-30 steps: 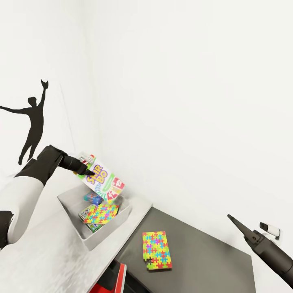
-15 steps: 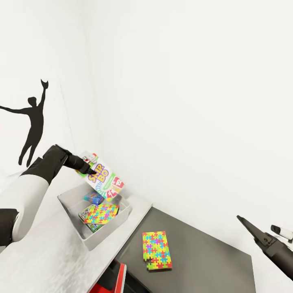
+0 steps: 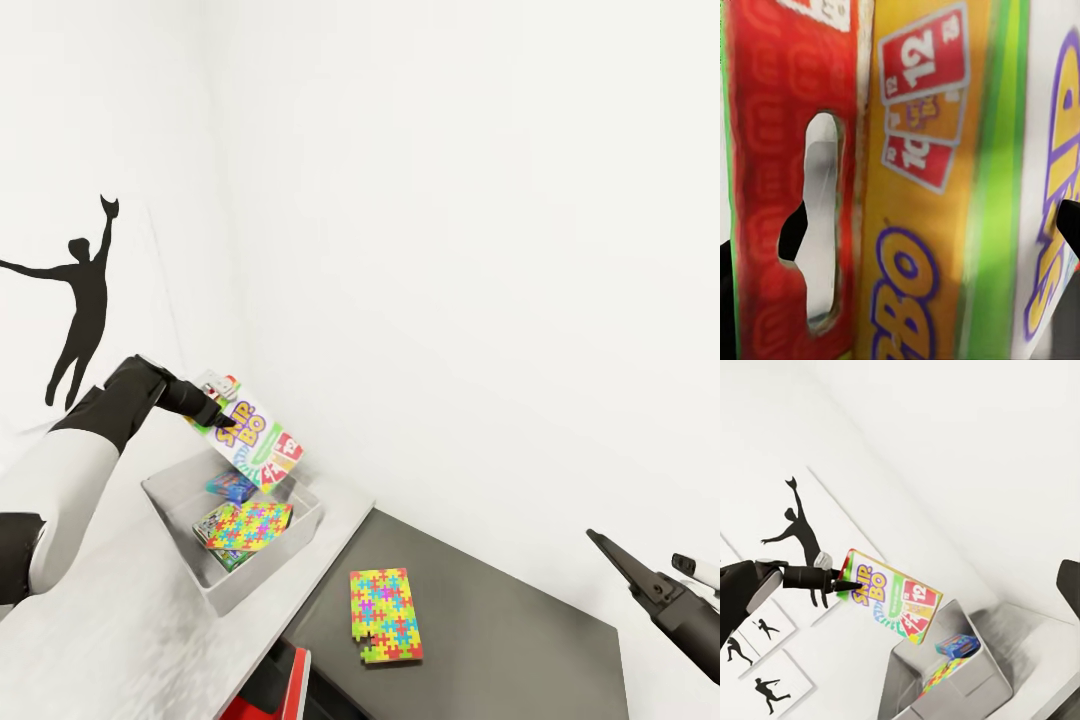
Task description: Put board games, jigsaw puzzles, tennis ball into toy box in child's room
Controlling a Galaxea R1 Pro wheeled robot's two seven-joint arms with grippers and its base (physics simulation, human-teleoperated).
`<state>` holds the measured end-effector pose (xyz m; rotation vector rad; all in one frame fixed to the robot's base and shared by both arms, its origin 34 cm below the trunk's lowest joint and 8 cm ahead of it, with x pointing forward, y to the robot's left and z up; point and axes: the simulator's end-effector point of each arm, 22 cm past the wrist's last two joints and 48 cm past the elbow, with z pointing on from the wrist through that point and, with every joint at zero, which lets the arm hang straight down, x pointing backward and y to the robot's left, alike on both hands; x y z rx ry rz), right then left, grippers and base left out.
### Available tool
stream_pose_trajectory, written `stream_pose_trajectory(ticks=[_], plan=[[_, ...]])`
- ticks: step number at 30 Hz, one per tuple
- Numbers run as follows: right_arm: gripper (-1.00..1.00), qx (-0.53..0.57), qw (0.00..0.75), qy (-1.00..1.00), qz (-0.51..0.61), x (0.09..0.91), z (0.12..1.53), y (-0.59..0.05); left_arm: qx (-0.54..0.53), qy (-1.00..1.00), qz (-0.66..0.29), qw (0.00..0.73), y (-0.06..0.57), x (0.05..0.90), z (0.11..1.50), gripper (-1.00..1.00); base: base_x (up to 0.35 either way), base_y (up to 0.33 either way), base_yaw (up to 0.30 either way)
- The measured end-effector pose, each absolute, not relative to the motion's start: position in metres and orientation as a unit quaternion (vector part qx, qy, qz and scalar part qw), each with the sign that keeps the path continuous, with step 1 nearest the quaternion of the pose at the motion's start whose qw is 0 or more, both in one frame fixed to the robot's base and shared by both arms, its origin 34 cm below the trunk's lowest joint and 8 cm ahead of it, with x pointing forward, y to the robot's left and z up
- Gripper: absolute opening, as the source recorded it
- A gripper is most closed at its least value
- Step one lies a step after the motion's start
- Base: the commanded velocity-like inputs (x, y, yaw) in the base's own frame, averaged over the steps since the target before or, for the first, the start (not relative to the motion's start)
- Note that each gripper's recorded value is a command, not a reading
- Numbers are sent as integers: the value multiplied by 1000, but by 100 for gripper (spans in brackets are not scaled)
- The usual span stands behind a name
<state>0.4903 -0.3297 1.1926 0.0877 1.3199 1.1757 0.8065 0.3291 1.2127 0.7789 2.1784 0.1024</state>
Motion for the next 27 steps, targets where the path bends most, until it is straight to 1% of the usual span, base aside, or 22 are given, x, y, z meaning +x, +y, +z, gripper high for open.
stream_pose_trajectory(ticks=[16,27], plan=[[100,38,634,577,513,490,1193,-330,304,862,40,404,343,804,1216,-100,0,0,0],[100,38,633,578,514,490,1193,-330,316,861,20,398,338,799,1221,-100,0,0,0]])
